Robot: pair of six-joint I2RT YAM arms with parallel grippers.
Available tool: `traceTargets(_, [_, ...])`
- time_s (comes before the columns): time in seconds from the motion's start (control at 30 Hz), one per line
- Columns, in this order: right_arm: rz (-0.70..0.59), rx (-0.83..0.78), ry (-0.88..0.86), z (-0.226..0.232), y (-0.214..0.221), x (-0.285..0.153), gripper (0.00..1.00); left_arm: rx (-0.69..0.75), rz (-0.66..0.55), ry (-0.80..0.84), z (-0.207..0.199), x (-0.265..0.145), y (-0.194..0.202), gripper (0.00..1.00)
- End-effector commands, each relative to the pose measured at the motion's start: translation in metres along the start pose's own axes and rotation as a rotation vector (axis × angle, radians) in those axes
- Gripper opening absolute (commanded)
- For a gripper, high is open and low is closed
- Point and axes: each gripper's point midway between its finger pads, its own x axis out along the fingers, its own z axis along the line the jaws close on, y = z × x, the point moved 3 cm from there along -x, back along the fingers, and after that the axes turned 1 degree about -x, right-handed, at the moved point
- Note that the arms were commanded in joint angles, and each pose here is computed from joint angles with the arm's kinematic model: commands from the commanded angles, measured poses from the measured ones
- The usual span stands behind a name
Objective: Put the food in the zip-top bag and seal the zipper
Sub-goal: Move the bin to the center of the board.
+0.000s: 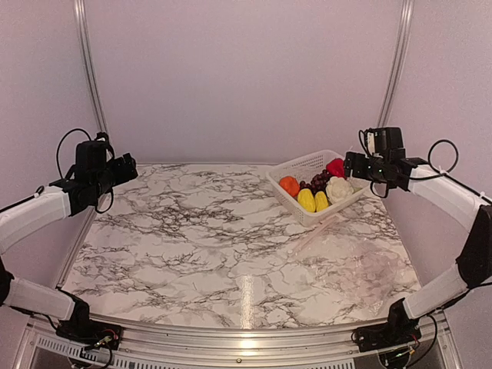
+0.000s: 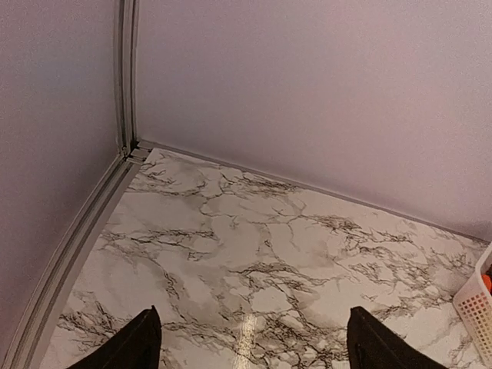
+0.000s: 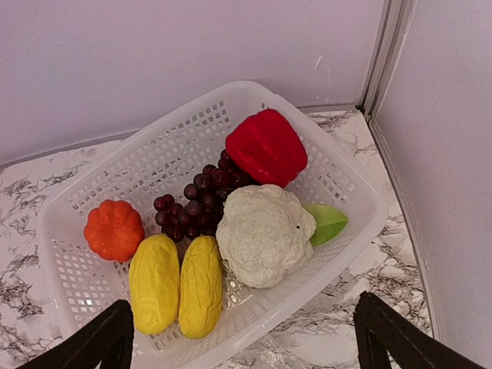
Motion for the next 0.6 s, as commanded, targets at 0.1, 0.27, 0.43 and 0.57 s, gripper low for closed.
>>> traceTargets(0.1, [0.023, -0.011, -0.274, 0.037, 0.010, 0.007, 0.96, 0.081, 0.126, 0.197, -0.065, -0.006, 0.021, 0.78])
traceTargets(0.27, [0.195, -0.195, -0.405, 0.093, 0.031, 0.036, 0.75, 0.233, 0.236, 0.336, -0.125, -0.021, 0.050, 0.81])
traceTargets(0.43, [0.269, -0.325, -0.464, 0.147, 0.043, 0.062, 0.67, 0.313, 0.346, 0.438, -0.157, -0.041, 0.080, 0.85])
traceTargets(0.57, [0.317, -0.411, -0.527, 0.185, 0.057, 0.079, 0.64, 0.334, 0.400, 0.475, -0.159, -0.055, 0.095, 0.86])
